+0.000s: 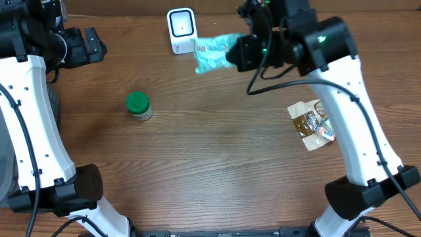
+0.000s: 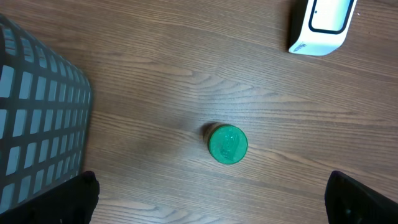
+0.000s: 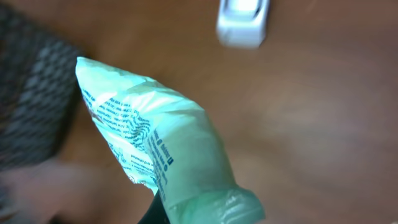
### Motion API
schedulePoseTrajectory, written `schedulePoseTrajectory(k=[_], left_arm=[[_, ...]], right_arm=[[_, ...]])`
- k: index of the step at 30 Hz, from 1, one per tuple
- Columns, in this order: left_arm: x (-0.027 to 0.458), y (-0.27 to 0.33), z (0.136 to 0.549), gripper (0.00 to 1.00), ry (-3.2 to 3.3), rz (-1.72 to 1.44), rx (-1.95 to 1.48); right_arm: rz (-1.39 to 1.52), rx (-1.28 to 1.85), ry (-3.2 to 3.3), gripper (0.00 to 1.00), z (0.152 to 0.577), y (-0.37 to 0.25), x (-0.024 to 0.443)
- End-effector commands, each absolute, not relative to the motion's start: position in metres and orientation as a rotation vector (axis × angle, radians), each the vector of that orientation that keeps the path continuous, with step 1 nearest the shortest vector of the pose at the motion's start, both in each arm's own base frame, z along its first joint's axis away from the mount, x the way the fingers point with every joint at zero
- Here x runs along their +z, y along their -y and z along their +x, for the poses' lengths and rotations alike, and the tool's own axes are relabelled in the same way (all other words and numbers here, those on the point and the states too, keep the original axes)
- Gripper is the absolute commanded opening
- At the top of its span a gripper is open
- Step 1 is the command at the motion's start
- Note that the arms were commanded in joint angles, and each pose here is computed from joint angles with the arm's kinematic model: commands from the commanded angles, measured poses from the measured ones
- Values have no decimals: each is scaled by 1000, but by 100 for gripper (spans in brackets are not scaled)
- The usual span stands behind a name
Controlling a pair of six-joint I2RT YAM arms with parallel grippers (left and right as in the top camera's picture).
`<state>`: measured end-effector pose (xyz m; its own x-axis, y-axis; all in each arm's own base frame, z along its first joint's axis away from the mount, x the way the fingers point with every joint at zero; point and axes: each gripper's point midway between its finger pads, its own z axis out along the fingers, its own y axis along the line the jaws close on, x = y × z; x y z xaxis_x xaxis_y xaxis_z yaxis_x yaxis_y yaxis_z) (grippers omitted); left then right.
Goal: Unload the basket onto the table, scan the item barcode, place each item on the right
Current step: 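Hold the teal wrapper in front of the white scanner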
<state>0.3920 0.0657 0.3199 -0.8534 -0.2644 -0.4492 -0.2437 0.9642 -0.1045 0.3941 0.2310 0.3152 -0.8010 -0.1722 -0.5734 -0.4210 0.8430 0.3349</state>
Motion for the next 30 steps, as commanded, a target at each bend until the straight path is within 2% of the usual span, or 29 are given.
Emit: schedulePoseTrajectory(k=[1,5,16,21,30], left_arm=[[321,-64,392,100,-2638,-329,-47],[321,-64,392,100,-2639,-329,-47],[321,-64,392,99,-2638,-329,-47],[321,-64,392,100,-2638,-329,-47],[321,-64,392,100,-2639,-329,-47]], right_arm=[[-314,186,-2333,4,434,-208,330],[-322,-97,-2110,4,483,-223,341],[-517,-644,-1733,4,597,-261,289],[-670,-791,-1592,4,621,-284,260],[-767,-728,-1530,4,631,-314,221]])
